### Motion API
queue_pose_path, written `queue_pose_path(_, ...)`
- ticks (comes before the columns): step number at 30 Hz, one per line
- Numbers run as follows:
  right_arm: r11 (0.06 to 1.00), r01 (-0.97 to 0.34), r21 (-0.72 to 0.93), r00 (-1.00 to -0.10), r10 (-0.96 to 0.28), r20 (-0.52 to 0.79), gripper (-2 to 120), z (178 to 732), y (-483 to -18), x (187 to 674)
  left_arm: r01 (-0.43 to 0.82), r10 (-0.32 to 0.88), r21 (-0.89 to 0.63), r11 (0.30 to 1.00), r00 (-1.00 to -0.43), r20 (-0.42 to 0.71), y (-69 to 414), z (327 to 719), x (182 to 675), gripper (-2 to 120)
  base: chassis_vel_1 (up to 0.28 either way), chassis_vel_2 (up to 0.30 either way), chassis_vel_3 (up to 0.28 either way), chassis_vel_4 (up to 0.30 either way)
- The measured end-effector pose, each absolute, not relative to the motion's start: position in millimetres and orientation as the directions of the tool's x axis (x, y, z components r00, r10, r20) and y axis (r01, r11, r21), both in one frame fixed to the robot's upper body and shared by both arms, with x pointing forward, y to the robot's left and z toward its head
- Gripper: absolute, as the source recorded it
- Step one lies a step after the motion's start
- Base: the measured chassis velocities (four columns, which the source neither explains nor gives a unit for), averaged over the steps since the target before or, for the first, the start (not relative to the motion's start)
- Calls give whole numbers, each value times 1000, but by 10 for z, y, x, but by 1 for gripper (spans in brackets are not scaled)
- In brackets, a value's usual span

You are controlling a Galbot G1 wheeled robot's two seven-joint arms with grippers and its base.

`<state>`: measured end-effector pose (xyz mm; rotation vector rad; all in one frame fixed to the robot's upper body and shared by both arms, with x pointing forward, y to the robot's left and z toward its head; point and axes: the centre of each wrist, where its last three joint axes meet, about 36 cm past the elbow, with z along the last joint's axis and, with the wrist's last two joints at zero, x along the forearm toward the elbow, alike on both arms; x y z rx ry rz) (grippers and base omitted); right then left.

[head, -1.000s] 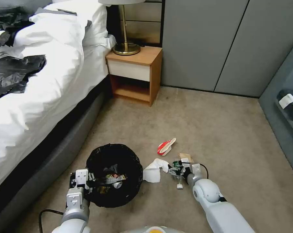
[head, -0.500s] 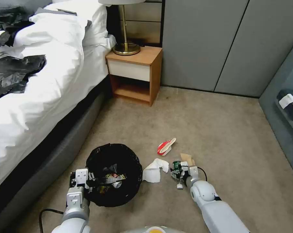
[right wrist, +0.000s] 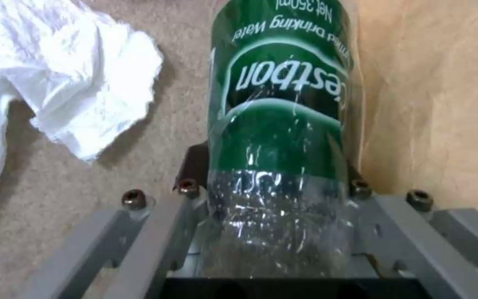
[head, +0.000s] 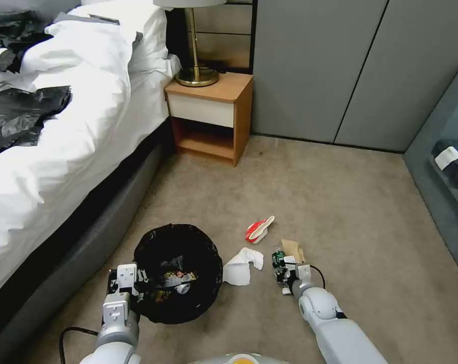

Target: Pick up the trash bin, then pick up the garbage from the floor and place it into the trash bin.

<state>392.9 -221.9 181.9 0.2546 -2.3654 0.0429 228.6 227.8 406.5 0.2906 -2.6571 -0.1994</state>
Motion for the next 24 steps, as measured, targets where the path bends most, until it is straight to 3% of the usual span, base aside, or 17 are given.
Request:
queue_pose_path(9, 974, -227, -5, -830, -191, 524, 25, 2272, -2193, 3919, -161, -232, 199, 967, -878, 419, 2299, 4080, 2326, 1, 0, 0, 0, 0)
queue_pose_path(11, 961, -276, -31, -900, -247, 359, 25, 2737, -2069, 3825, -156, -227, 194, 968, -877, 424, 2278, 4063, 2334, 1, 0, 0, 0, 0)
queue_pose_path(12, 961, -276, -31, -900, -247, 359, 25, 2737, -2069, 3825, -156, -227, 194, 968, -877, 424, 2278, 4063, 2334, 1, 0, 0, 0, 0)
queue_pose_path(13, 945, -325, -17, -921, -313, 232, 25, 3032, -1953, 3764, -154, -224, 192, 969, -876, 427, 2268, 4058, 2336, 1, 0, 0, 0, 0)
queue_pose_path(15, 905, -426, -6, -904, -425, 49, 25, 3412, -1803, 3660, -152, -222, 192, 969, -876, 427, 2260, 4057, 2339, 1, 0, 0, 0, 0)
queue_pose_path(16, 905, -426, -6, -904, -425, 49, 25, 3412, -1803, 3660, -152, -222, 192, 969, -876, 427, 2260, 4057, 2339, 1, 0, 0, 0, 0)
queue_pose_path(18, 833, -554, -12, -825, -550, -130, 25, 3713, -1636, 3524, -148, -219, 192, 970, -876, 430, 2246, 4054, 2334, 1, 0, 0, 0, 0)
queue_pose_path(24, 716, -697, -25, -683, -674, -282, 25, 3979, -1361, 3251, -136, -206, 185, 973, -874, 440, 2202, 4029, 2316, 1, 0, 0, 0, 0)
